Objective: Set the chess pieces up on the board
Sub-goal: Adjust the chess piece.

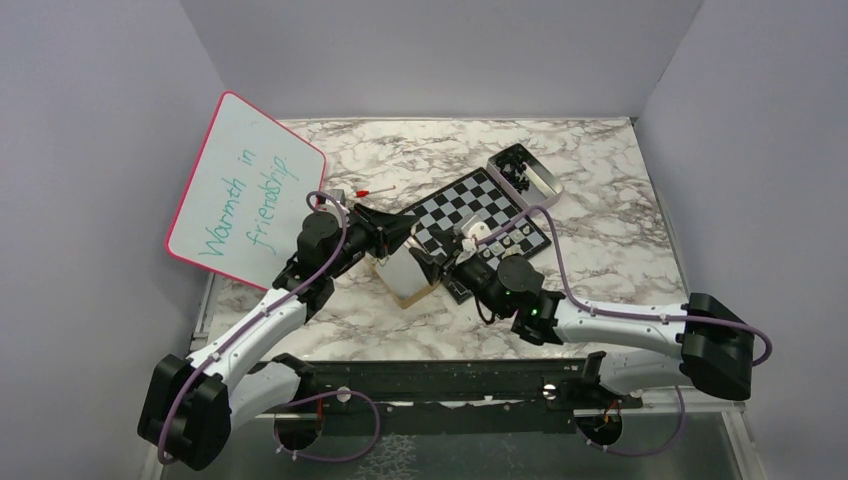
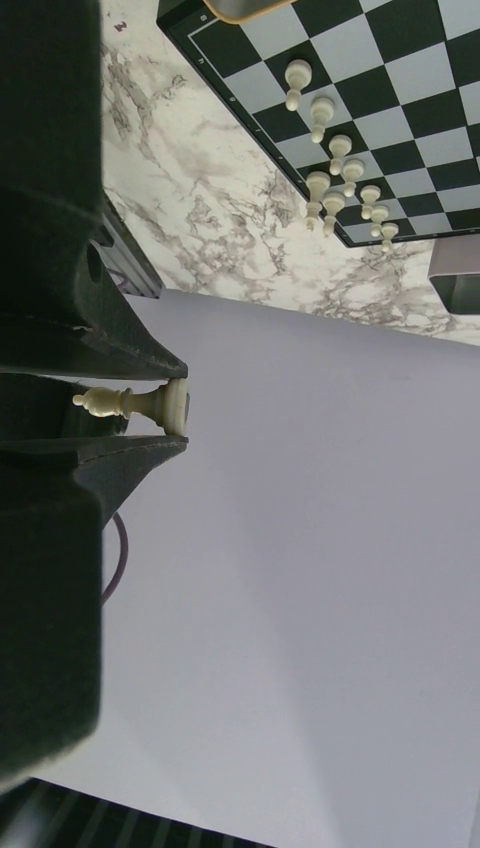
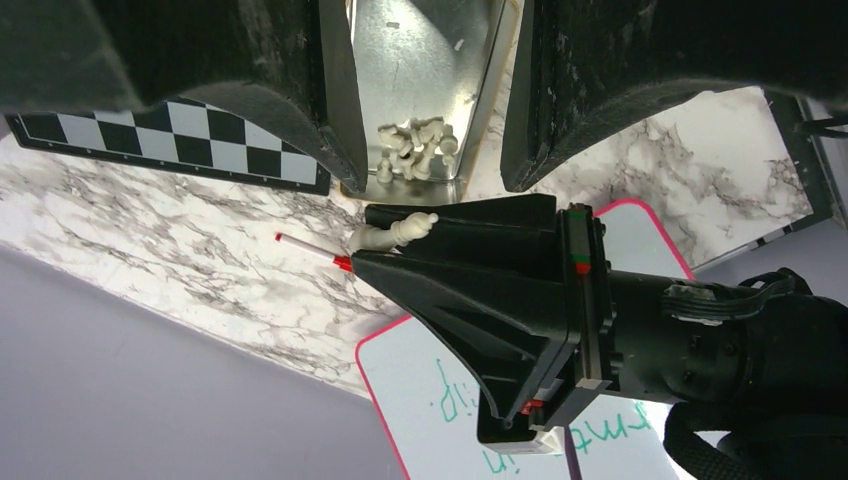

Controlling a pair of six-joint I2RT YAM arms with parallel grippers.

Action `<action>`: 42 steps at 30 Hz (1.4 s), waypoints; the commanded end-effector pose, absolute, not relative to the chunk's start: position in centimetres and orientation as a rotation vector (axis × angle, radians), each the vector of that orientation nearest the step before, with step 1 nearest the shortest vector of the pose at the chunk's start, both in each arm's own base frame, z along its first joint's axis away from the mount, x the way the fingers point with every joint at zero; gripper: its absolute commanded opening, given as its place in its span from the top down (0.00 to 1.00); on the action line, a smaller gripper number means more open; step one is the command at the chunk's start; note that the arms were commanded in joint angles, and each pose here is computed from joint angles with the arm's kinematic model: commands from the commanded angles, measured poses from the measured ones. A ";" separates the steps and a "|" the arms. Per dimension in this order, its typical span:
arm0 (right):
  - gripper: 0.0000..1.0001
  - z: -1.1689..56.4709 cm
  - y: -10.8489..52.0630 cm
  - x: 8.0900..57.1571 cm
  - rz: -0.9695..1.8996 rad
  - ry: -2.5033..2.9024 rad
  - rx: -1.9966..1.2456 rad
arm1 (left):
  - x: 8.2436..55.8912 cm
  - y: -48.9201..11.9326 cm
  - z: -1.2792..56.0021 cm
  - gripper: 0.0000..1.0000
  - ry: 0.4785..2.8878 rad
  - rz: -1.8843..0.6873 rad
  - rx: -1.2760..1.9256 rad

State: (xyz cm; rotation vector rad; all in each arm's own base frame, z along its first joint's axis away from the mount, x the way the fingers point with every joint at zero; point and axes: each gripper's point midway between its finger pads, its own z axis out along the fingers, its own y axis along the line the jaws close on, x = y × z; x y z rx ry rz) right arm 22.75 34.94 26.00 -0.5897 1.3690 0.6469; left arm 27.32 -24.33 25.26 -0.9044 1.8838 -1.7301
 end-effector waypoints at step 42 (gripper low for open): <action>0.99 28.4 33.7 26.0 0.506 1.411 -0.316 | 27.4 -23.3 27.5 0.56 1.839 -1.658 -0.870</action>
